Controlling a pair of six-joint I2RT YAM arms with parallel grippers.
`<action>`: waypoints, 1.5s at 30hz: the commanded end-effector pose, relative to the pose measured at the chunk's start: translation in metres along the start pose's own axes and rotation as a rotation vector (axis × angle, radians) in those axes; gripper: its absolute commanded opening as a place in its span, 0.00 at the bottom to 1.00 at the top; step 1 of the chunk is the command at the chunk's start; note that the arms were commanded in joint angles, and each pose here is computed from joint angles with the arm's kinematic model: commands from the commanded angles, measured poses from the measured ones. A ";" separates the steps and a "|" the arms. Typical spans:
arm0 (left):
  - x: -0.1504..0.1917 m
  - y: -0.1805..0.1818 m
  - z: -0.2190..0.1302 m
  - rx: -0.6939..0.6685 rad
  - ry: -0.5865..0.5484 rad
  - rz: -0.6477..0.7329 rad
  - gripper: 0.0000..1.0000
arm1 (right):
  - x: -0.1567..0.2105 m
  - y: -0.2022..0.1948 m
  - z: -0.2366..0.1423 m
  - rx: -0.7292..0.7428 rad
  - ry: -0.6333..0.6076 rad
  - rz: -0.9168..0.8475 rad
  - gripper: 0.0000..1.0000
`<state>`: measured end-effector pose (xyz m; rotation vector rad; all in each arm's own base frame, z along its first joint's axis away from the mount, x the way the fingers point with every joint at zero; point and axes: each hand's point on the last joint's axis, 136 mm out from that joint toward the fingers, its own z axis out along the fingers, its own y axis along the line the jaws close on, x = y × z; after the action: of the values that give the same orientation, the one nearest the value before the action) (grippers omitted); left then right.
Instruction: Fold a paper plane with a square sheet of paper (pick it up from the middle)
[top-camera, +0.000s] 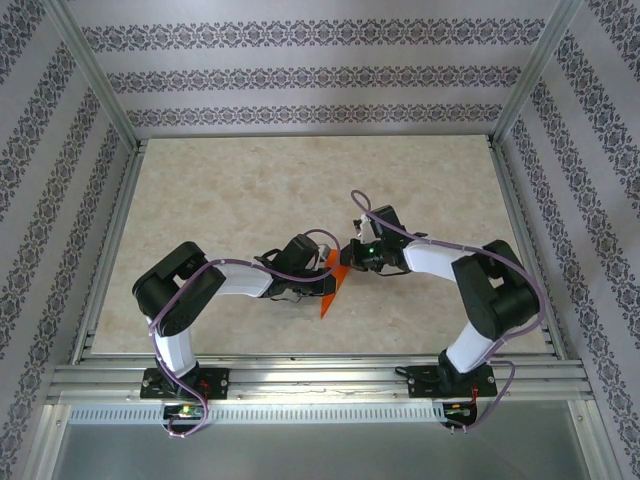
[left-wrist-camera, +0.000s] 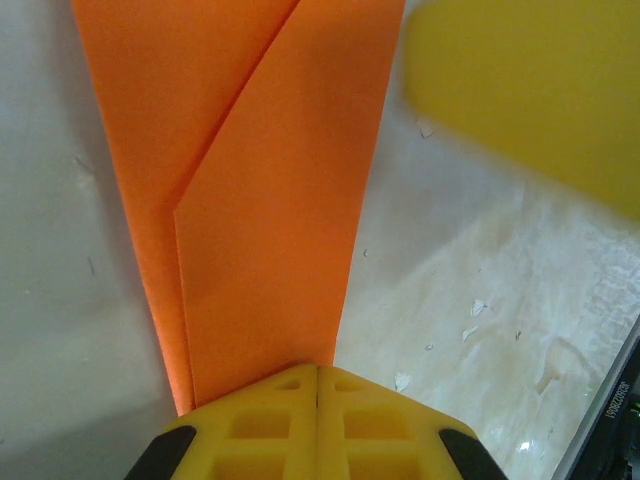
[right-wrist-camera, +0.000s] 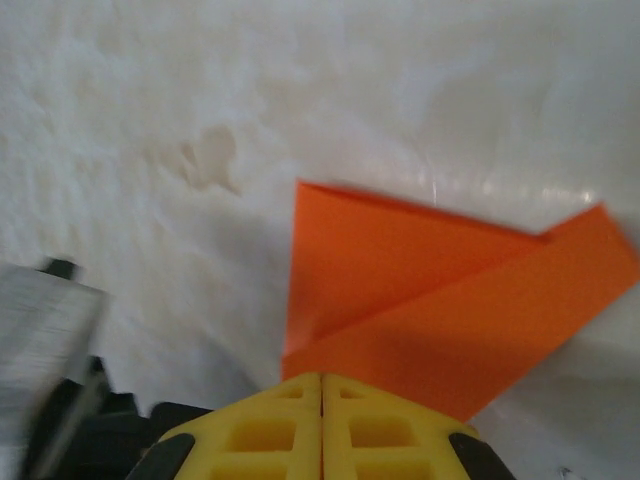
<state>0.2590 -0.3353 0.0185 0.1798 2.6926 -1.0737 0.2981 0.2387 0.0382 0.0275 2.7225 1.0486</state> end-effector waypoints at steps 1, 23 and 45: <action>0.046 0.047 0.001 -0.145 0.144 -0.092 0.00 | 0.005 -0.002 0.010 -0.022 0.024 0.029 0.07; 0.031 -0.033 -0.022 0.108 0.114 -0.035 0.01 | 0.020 -0.052 0.018 0.139 0.062 0.094 0.05; 0.098 0.016 -0.029 0.002 0.205 -0.157 0.03 | 0.022 -0.061 0.019 0.183 0.079 0.087 0.05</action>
<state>0.1929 -0.3150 0.0181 0.1114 2.7993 -1.1966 0.2959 0.2340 0.0141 0.0719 2.7847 1.0365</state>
